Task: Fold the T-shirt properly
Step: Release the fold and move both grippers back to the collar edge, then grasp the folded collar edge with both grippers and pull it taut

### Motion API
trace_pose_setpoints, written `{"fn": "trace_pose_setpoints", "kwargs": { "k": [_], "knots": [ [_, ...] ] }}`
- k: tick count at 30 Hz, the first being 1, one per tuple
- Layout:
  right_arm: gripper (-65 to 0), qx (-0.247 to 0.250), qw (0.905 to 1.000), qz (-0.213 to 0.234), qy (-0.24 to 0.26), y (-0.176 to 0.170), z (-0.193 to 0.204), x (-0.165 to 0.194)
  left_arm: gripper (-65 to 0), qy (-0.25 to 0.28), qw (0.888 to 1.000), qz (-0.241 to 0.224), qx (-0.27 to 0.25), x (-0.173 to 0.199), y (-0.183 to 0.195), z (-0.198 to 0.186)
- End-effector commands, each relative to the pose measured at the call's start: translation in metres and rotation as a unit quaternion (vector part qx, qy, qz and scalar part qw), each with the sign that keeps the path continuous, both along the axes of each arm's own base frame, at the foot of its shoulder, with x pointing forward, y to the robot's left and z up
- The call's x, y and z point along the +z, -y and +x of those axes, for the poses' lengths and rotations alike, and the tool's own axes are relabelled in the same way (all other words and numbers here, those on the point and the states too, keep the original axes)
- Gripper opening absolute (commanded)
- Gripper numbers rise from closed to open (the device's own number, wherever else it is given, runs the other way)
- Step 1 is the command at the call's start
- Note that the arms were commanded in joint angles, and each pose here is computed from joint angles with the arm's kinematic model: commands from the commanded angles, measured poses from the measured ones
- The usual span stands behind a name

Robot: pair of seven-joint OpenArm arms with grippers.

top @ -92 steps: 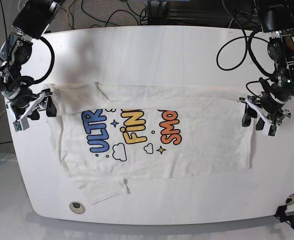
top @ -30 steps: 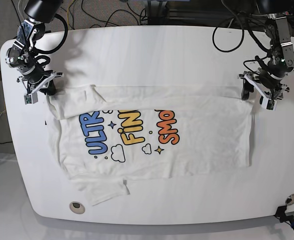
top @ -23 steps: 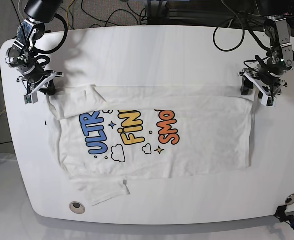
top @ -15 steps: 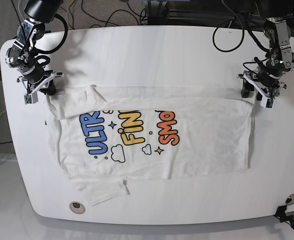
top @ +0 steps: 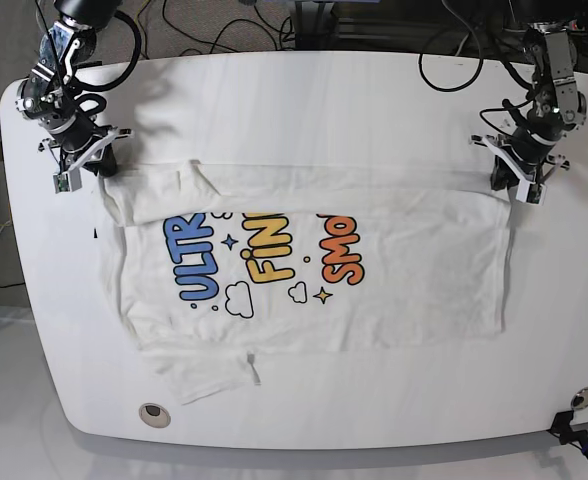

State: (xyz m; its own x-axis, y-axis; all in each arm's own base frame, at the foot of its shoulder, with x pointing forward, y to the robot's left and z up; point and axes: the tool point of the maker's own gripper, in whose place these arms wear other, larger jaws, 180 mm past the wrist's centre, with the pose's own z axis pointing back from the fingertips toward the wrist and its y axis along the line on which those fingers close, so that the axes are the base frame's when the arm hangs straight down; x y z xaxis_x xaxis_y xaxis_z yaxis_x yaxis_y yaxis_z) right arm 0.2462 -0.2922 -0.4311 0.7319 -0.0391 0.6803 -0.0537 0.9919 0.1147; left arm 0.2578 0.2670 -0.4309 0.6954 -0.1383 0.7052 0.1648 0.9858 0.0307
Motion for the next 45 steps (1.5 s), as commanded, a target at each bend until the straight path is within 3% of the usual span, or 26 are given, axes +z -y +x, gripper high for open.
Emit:
{"fn": "trace_pose_setpoints", "kwargs": {
  "k": [1, 10, 18, 27, 32, 40, 43, 45],
  "knots": [
    [-65.0, 0.016, 0.9989, -0.025, -0.035, -0.002, -0.021, 0.0, -65.0, -0.1, 0.994, 0.036, -0.004, -0.033, -0.011, -0.05],
    [-65.0, 0.038, 0.9943, -0.049, -0.087, -0.013, -0.085, -0.005, -65.0, -0.155, 0.986, 0.052, -0.043, -0.031, 0.004, -0.136],
    [-65.0, 0.044, 0.9863, -0.048, -0.151, -0.015, -0.146, -0.02, -65.0, -0.192, 0.977, 0.085, -0.017, -0.013, -0.026, -0.194],
    [-65.0, 0.047, 0.9825, -0.054, -0.172, -0.012, -0.163, -0.023, -65.0, -0.192, 0.977, 0.09, -0.011, -0.011, -0.032, -0.194],
    [-65.0, 0.046, 0.9821, -0.052, -0.175, -0.012, -0.165, -0.025, -65.0, -0.174, 0.98, 0.1, -0.016, -0.006, -0.038, -0.174],
    [-65.0, 0.047, 0.9831, -0.051, -0.169, -0.014, -0.16, -0.024, -65.0, -0.202, 0.971, 0.129, -0.014, -0.002, -0.055, -0.158],
    [-49.8, 0.046, 0.9834, -0.049, -0.169, -0.014, -0.16, -0.024, -64.0, -0.204, 0.97, 0.133, -0.017, -0.001, -0.057, -0.158],
    [-39.1, 0.046, 0.9834, -0.051, -0.168, -0.013, -0.16, -0.023, -50.9, -0.201, 0.97, 0.134, -0.017, 0.0, -0.057, -0.156]
  ]
}}
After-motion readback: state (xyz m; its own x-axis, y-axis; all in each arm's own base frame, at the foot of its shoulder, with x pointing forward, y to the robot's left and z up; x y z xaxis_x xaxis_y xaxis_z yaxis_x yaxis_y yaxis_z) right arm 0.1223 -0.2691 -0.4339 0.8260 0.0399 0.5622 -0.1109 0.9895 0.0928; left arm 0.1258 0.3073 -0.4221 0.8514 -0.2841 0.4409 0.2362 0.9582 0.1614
